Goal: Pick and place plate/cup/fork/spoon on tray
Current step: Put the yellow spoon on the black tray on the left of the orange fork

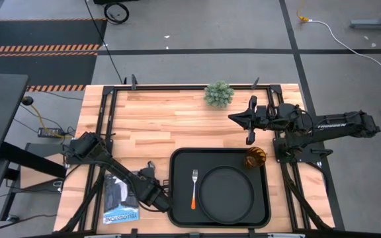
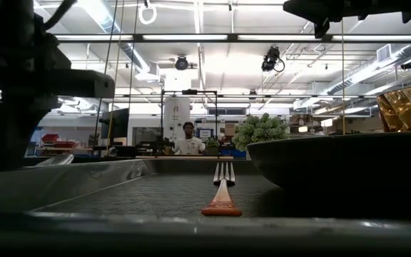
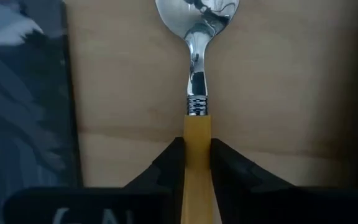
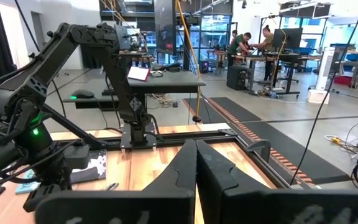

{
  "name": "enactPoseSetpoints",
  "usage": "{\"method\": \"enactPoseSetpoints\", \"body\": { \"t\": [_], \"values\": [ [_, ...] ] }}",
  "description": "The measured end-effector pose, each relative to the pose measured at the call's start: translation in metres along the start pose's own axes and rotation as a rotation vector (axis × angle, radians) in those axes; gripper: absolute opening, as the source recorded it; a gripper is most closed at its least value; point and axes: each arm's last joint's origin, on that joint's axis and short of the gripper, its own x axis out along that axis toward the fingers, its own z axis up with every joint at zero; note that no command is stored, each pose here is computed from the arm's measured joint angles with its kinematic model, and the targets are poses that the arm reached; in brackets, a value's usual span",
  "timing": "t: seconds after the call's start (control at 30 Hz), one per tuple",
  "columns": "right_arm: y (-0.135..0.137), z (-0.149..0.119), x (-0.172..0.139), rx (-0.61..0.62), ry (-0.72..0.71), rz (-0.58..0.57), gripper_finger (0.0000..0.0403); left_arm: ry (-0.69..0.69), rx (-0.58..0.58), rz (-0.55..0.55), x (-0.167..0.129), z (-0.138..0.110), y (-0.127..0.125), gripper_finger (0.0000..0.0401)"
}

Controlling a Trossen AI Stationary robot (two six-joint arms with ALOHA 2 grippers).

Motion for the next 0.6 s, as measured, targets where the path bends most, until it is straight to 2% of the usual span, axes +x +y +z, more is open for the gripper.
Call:
{"method": "enactPoseSetpoints", "body": {
  "t": [0.27,0.6],
  "values": [
    [0.000,0.000,0.000,0.001,-0.004,-0.001,0.0007,-0.017,0.009,0.001,-0.006,0.000,-0.001,0.0069],
    [0.000,0.002,0.000,0.003,-0.016,-0.002,0.0007,-0.064,0.003,-0.115,-0.021,0.000,-0.014,0.0070]
  ]
}}
